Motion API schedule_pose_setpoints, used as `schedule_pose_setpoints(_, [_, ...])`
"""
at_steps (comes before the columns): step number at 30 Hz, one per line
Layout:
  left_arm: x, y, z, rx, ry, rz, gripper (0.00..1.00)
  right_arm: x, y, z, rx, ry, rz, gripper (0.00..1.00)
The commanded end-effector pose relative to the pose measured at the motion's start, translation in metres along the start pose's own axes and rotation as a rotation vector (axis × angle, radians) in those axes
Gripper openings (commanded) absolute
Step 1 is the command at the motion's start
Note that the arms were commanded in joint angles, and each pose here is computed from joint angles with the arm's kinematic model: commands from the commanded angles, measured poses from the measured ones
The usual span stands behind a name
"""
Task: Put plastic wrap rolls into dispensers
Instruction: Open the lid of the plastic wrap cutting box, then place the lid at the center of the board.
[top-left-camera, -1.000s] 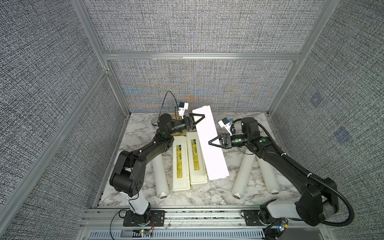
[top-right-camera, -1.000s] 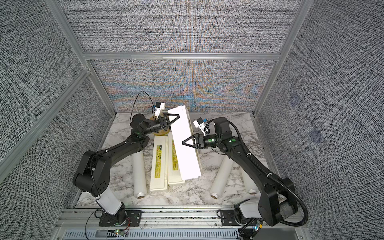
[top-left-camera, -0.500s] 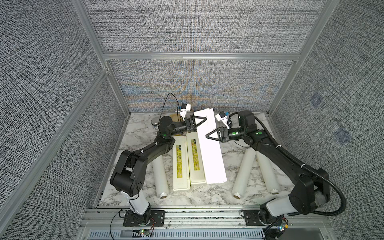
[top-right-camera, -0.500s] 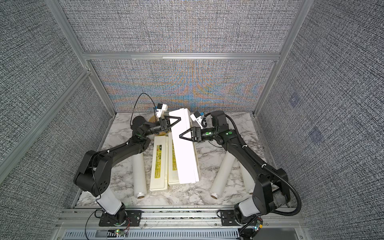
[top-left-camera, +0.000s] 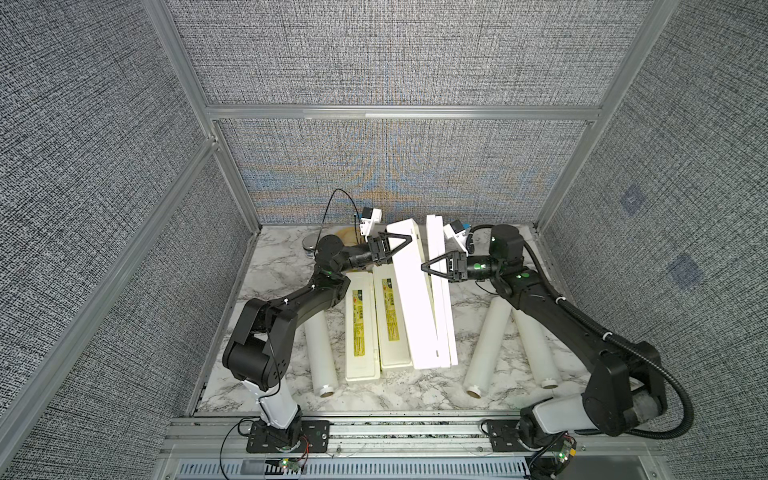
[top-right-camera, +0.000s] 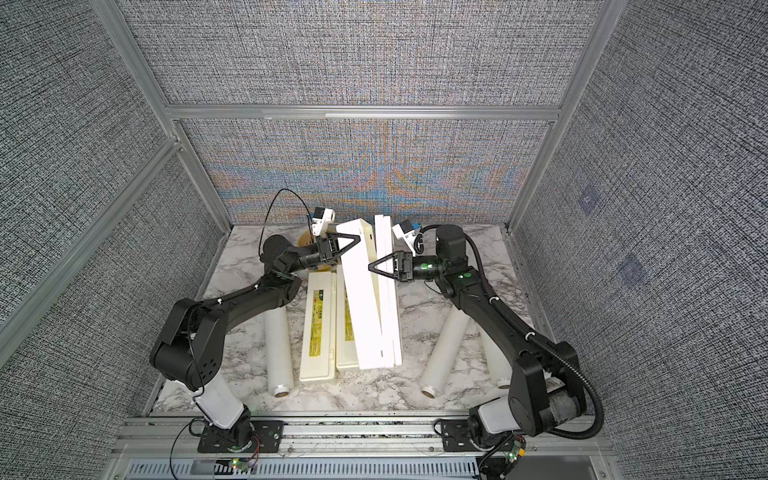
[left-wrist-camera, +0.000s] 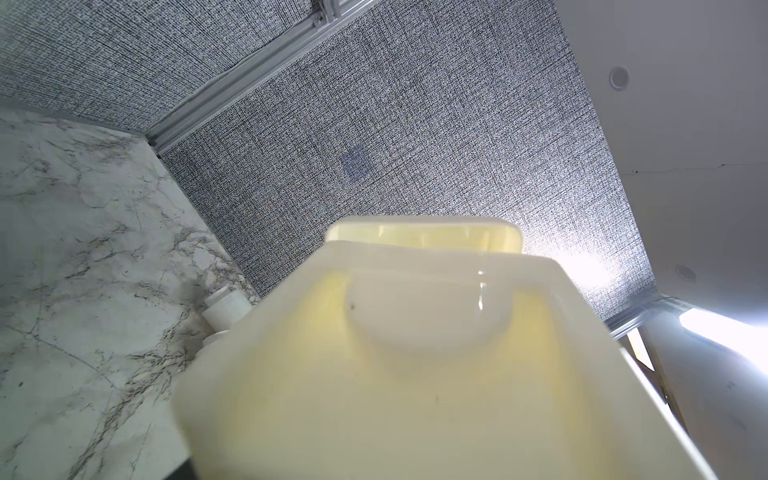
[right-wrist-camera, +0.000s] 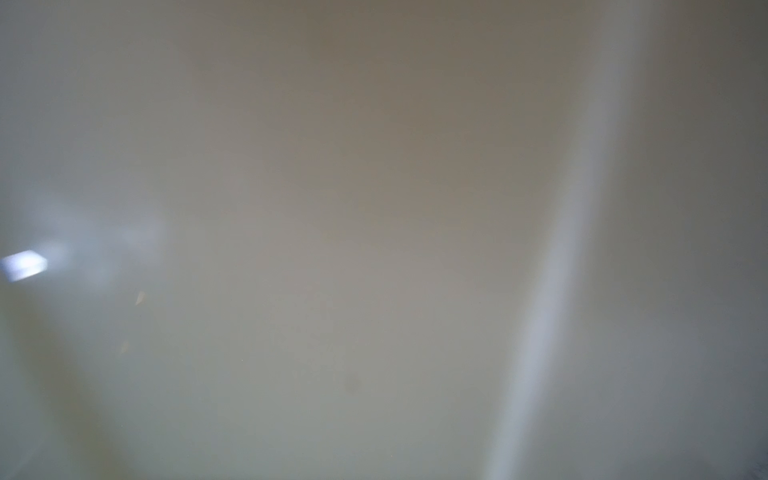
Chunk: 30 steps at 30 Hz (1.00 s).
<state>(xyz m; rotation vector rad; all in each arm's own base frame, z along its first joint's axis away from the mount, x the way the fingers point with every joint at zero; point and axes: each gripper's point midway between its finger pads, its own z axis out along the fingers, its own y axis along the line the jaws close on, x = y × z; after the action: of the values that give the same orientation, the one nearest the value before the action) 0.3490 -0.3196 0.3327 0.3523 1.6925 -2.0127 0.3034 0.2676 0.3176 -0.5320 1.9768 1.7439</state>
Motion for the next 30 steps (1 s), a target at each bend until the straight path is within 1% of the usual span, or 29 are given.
schedule_pose_setpoints(1, [-0.003, -0.003, 0.000, 0.009, -0.003, 0.011, 0.74, -0.004, 0.006, -0.002, -0.003, -0.012, -0.027, 0.85])
schedule_pose_setpoints(4, [-0.005, -0.003, -0.001, 0.012, -0.007, 0.012, 0.74, -0.005, -0.002, -0.003, 0.037, -0.022, -0.014, 0.85])
schedule_pose_setpoints(6, [-0.005, -0.002, -0.001, 0.009, -0.005, 0.007, 0.74, -0.006, -0.013, -0.005, 0.092, -0.044, 0.006, 0.85])
schedule_pose_setpoints(12, [-0.003, 0.010, -0.010, -0.080, 0.011, -0.001, 0.74, -0.002, -0.052, -0.026, 0.389, -0.063, 0.033, 0.85])
schedule_pose_setpoints(15, [0.000, 0.027, -0.018, -0.170, 0.025, -0.028, 0.74, 0.002, -0.073, -0.039, 0.521, -0.055, 0.056, 0.85])
schedule_pose_setpoints(18, [0.004, 0.042, -0.027, -0.243, 0.036, -0.041, 0.74, 0.008, -0.099, -0.052, 0.671, -0.022, 0.073, 0.85])
schedule_pose_setpoints(24, [0.010, 0.054, -0.035, -0.296, 0.045, -0.047, 0.74, 0.015, -0.171, -0.084, 1.024, 0.110, 0.111, 0.85])
schedule_pose_setpoints(26, [0.011, 0.058, -0.037, -0.305, 0.042, -0.055, 0.74, 0.012, -0.194, -0.089, 1.103, 0.145, 0.128, 0.85])
schedule_pose_setpoints(30, [0.013, 0.064, -0.041, -0.321, 0.032, -0.067, 0.74, 0.010, -0.241, -0.091, 1.214, 0.196, 0.167, 0.86])
